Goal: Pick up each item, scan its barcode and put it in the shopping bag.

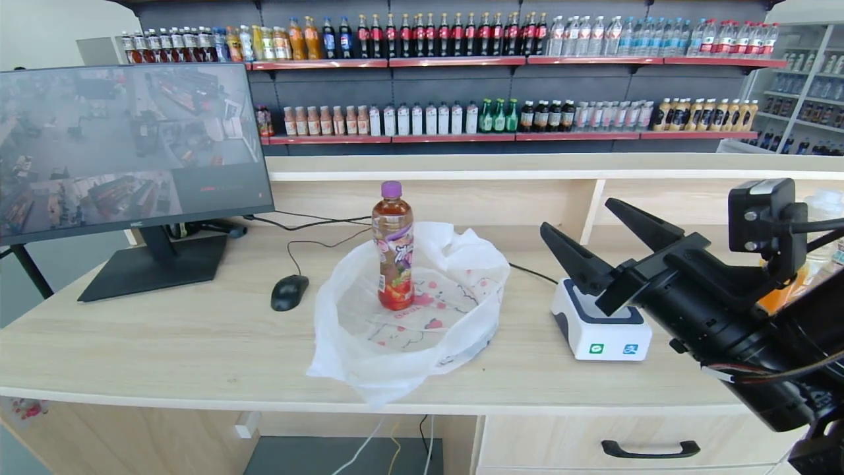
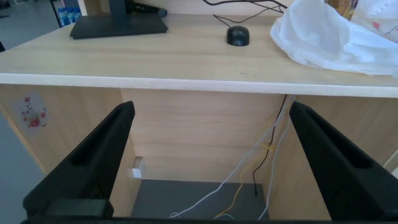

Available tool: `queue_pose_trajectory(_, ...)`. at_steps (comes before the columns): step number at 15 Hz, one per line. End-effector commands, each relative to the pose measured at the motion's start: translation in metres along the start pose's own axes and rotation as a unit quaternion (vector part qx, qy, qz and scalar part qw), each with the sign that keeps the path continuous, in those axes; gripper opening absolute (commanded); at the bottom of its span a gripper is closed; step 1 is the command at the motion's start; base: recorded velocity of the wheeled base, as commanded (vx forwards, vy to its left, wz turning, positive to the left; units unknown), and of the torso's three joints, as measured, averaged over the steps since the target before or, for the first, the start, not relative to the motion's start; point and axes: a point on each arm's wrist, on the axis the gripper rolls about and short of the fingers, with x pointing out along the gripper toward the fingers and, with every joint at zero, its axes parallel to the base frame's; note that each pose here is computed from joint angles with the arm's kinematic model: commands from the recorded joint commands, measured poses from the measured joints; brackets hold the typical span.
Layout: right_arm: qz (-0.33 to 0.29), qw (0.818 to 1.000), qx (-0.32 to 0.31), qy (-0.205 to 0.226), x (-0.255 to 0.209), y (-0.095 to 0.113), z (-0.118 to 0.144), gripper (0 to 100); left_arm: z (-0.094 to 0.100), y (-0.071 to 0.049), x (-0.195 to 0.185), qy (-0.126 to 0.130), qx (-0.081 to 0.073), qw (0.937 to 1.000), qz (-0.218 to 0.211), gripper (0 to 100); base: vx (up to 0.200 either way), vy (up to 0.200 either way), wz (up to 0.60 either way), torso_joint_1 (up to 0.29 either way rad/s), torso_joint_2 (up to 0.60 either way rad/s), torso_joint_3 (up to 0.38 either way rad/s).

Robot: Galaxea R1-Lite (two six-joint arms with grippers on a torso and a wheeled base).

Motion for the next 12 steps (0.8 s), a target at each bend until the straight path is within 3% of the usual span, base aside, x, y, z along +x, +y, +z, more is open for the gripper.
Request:
queue_pose_trajectory(1, 0.001, 1.000, 0.000, 0.001, 0.0009, 0.0003, -0.0012, 100, -0.0002, 0.0000, 0.0000, 0.000, 0.000, 1.0000, 0.000, 100, 0.000, -0.200, 0.00, 0.002, 0.01, 0.007)
queue_pose_trajectory(3, 0.001, 1.000, 0.000, 0.002, 0.0006, 0.0003, -0.0015, 100, -0.0002, 0.0000, 0.0000, 0.000, -0.001, 1.0000, 0.000, 100, 0.000, -0.200, 0.00, 0.002, 0.00, 0.000)
queue_pose_trajectory(12, 0.001, 1.000, 0.000, 0.001, -0.0025, 0.0002, 0.0003, 100, -0.0002, 0.0000, 0.0000, 0.000, -0.004, 1.0000, 0.000, 100, 0.000, 0.000, 0.00, 0.000, 0.00, 0.000)
